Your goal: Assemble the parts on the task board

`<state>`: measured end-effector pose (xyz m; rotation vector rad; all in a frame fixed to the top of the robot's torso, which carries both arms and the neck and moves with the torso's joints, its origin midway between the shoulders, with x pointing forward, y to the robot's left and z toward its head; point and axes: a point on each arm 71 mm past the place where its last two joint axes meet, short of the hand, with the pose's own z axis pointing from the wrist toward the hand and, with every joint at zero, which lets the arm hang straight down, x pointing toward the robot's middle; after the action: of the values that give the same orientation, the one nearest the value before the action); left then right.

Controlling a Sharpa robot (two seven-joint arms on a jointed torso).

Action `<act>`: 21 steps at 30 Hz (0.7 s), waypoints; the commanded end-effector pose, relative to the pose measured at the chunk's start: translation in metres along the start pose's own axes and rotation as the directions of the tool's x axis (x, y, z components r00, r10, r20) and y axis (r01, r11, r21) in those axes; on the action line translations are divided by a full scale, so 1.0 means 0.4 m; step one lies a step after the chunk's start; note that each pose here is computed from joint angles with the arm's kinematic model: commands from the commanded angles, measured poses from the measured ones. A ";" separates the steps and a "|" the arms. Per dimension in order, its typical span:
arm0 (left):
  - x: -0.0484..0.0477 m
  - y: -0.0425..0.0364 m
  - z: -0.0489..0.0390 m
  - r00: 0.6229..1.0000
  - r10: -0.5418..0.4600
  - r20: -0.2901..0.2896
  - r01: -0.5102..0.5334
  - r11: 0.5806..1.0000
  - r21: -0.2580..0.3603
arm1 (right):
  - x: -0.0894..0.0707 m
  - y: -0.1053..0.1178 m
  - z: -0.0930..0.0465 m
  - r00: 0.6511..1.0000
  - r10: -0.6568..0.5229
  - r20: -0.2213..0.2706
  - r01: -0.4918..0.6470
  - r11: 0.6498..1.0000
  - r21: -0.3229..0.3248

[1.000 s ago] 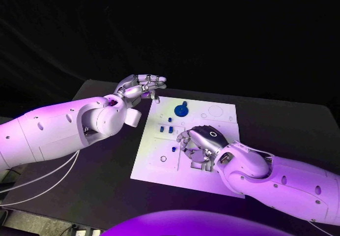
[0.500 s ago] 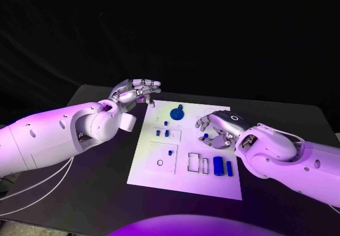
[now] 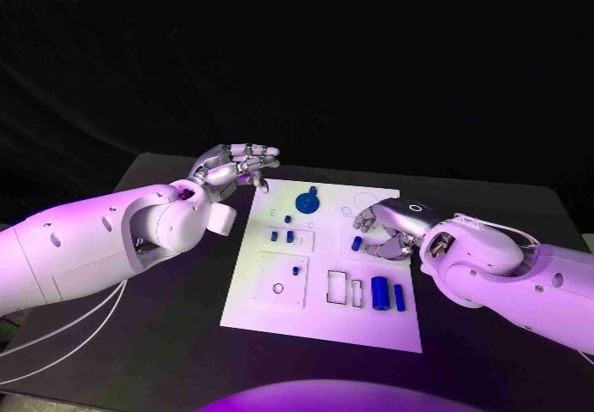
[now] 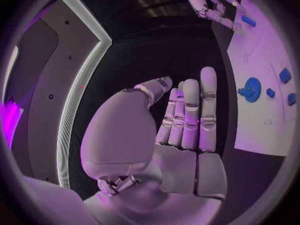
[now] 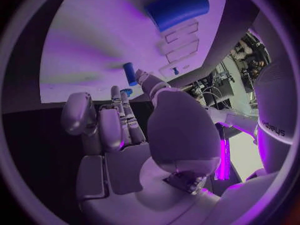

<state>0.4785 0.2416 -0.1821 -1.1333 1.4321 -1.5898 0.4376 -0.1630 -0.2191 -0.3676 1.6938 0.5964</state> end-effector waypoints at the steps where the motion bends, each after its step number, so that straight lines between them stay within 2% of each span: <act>1: 0.007 -0.001 0.001 1.000 -0.005 -0.022 0.005 1.000 0.007 | 0.009 0.007 0.002 1.000 -0.006 -0.030 0.005 1.000 -0.017; 21: 0.006 -0.001 0.000 1.000 -0.005 -0.021 0.005 1.000 0.002 | 0.031 0.018 0.016 0.999 0.017 -0.034 -0.017 1.000 -0.019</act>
<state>0.4782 0.2419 -0.1825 -1.1336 1.4354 -1.5898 0.4376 -0.1537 -0.2280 -0.3635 1.7156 0.6250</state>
